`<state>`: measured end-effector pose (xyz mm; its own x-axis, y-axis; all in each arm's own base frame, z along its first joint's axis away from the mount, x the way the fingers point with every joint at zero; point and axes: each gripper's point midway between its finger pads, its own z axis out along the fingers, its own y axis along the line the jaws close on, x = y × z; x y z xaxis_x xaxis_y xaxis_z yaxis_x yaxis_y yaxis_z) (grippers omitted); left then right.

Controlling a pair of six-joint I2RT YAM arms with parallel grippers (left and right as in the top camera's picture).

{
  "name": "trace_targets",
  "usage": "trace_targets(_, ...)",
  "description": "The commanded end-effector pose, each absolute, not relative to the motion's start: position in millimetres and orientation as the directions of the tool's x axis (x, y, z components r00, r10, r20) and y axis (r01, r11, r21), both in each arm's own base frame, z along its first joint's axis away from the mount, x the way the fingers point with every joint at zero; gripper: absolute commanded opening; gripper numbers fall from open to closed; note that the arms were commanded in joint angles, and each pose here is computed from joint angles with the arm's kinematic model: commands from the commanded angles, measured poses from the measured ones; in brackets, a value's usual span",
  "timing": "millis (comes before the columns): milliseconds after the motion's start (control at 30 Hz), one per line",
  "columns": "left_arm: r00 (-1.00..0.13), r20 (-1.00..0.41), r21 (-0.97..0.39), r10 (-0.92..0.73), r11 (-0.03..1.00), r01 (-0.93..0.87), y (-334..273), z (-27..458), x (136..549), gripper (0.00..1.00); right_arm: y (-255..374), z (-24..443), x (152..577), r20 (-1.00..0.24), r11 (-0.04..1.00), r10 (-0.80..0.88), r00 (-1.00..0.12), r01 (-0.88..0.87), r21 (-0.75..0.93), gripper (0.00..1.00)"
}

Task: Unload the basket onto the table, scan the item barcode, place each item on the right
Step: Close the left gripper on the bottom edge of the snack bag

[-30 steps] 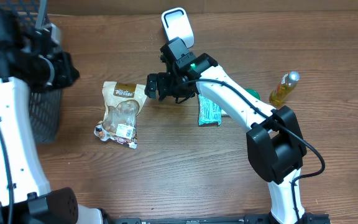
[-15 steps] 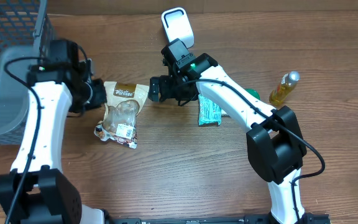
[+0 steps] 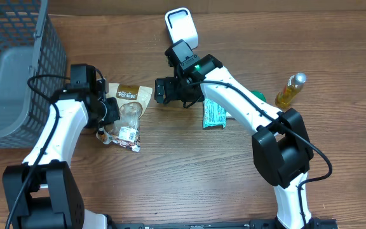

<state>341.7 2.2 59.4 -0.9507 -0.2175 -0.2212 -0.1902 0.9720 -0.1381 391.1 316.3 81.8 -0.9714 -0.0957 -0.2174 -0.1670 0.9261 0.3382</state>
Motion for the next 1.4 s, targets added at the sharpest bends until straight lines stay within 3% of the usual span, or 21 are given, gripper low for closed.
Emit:
trace_targets(0, -0.954, -0.188, -0.137, -0.232, 0.968, -0.208, 0.6, 43.9, 330.9, 0.04, 316.7, 86.4, 395.4, -0.235, 0.926, -0.091, -0.968, -0.169, 0.336, 1.00)
trace_targets(400, -0.950, -0.159, -0.137, -0.269, 0.959, -0.248, -0.2, 11.1, 309.9, 0.08, 316.7, 86.4, 395.5, -0.236, 0.927, -0.091, -0.968, -0.169, 0.336, 1.00)
trace_targets(800, -0.946, -0.196, -0.191, -0.259, 0.956, -0.223, -8.1, 15.5, 321.9, 0.09, 317.5, 87.0, 396.7, -0.241, 0.925, -0.090, -0.966, -0.171, 0.339, 1.00)
trace_targets(933, -0.964, -0.198, -0.283, -0.178, 0.952, -0.118, -32.8, 19.6, 323.0, 0.09, 317.5, 87.0, 396.6, -0.241, 0.925, -0.090, -0.966, -0.171, 0.339, 1.00)
trace_targets(1367, -0.961, -0.267, -0.254, 0.075, 0.956, 0.146, -71.8, 30.9, 329.0, 0.18, 317.5, 87.0, 396.6, -0.241, 0.925, -0.090, -0.966, -0.171, 0.339, 1.00)
